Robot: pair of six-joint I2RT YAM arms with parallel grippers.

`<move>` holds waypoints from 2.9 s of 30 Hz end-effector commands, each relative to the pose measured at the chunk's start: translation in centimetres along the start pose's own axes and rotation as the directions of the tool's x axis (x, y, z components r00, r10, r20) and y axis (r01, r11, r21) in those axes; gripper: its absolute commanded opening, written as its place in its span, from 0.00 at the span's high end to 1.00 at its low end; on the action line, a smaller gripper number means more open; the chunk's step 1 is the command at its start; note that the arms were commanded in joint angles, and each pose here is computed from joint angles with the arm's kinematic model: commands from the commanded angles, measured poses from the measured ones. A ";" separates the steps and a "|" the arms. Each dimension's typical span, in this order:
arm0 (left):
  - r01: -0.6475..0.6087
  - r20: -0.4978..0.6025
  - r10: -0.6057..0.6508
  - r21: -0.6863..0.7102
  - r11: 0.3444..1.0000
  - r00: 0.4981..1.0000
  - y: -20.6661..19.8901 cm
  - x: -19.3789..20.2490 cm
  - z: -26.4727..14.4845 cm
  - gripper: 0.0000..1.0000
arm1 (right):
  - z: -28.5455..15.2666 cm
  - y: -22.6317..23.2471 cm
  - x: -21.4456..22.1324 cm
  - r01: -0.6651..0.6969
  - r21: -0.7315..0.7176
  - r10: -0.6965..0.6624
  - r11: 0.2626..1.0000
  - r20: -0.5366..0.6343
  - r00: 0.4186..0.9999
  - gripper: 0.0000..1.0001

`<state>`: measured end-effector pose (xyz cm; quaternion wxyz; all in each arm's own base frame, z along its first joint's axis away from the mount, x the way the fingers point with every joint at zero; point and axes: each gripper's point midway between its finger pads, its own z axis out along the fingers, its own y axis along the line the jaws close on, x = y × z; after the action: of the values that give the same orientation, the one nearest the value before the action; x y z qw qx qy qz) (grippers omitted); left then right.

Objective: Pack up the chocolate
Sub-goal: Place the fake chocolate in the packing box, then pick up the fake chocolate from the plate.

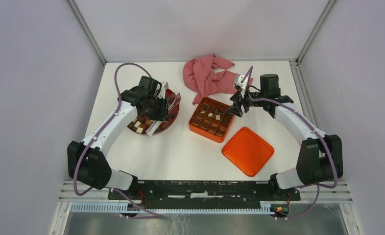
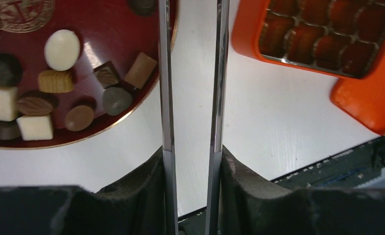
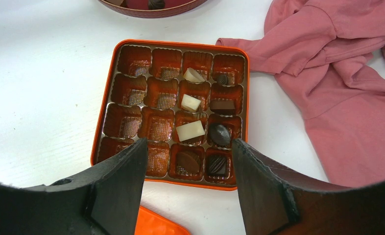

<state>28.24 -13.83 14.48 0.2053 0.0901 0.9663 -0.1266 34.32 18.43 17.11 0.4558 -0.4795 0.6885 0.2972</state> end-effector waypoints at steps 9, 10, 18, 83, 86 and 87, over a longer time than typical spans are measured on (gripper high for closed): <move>-0.031 0.063 0.012 0.315 0.949 0.998 -8.4 0.5 -1.0 0.98 | -0.3 -0.5 -1.3 0.041 0.005 -0.041 0.999 0.027 0.999 0.31; -0.039 0.067 0.019 0.311 0.950 0.998 -8.9 0.6 -0.9 0.98 | -0.3 -0.5 -1.3 0.040 0.005 -0.040 0.999 0.026 0.999 0.31; -0.104 0.023 0.101 0.195 0.975 0.995 -10.6 1.8 1.2 0.98 | -0.2 -0.5 -1.2 0.039 0.004 -0.039 0.999 0.025 0.999 0.31; -0.095 -0.124 0.075 -0.162 0.982 0.989 2.1 3.4 0.2 0.55 | -0.3 -0.2 -1.4 0.044 -0.009 -0.043 0.999 0.035 0.998 0.31; -0.099 -0.135 0.079 -0.152 0.983 0.988 1.9 3.2 0.8 0.55 | -0.2 -0.2 -1.3 0.040 -0.010 -0.040 0.999 0.032 0.999 0.31; -0.102 -0.142 0.080 -0.150 0.983 0.987 1.9 3.2 1.1 0.55 | -0.2 -0.2 -1.2 0.038 -0.012 -0.038 0.999 0.031 0.999 0.31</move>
<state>24.65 -11.74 11.40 0.1322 0.1035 0.9851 -0.0380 34.22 18.49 17.12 0.4560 -0.4836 0.6848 0.2988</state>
